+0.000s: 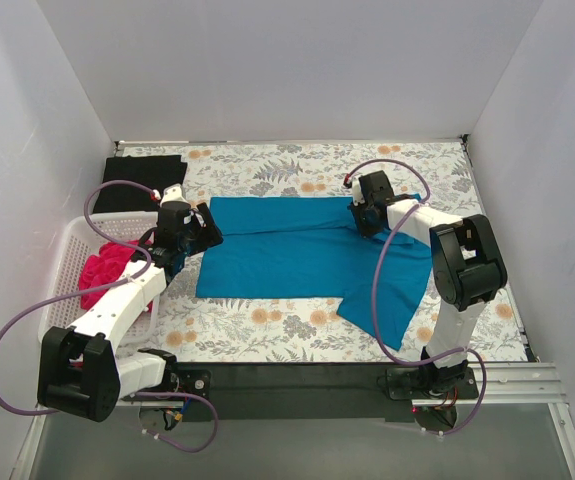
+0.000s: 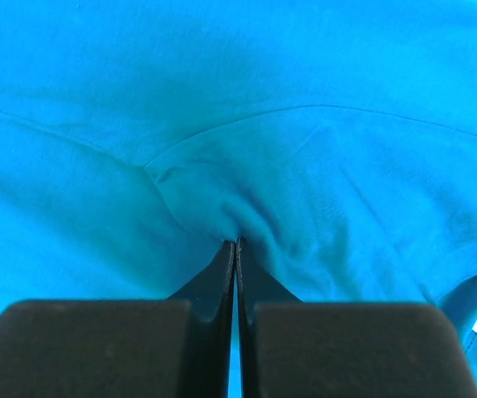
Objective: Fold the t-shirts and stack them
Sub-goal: Fold the tshirt
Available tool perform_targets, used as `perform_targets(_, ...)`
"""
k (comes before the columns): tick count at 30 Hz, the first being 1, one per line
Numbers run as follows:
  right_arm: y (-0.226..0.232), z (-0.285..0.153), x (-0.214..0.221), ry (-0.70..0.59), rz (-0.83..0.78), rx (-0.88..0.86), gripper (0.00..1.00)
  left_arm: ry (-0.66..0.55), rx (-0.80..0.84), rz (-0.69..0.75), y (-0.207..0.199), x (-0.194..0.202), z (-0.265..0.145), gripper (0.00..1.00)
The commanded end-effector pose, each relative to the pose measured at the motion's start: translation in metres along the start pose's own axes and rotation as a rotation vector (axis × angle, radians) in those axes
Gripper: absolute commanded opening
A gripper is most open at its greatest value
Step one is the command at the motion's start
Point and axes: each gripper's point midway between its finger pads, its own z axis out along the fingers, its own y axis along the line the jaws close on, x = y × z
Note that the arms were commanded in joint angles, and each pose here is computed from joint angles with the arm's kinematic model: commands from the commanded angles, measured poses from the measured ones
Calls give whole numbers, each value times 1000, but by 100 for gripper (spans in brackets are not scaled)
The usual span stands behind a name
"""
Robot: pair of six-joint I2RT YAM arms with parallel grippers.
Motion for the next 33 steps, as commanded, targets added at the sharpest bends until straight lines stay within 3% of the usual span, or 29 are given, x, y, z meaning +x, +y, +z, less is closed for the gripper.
perform_targets(1, -2, -13, -21, -37, -6, -11, 1, -49, 17, 6, -6, -14, -5, 72)
perform_targets(12, 25, -48, -37, -13, 15, -237, 2, -41, 35, 13, -9, -12, -5, 72)
perform_targets(15, 20, -49, -36, 6, 60, -225, 11, -40, 40, 13, -9, -12, -5, 72)
perform_targets(19, -4, -57, -36, 1, 94, -55, 33, -37, 41, 14, -10, -11, -4, 72)
perform_targets(21, -5, -66, -41, -29, 58, 6, 36, -36, 41, 12, -10, -11, -4, 72)
perform_targets(29, 31, -75, -50, -155, -118, 32, 33, -33, 37, 13, -9, -10, -3, 72)
perform_targets(33, 47, -59, -45, -128, -155, -11, 32, -28, 41, 13, -10, -9, -3, 72)
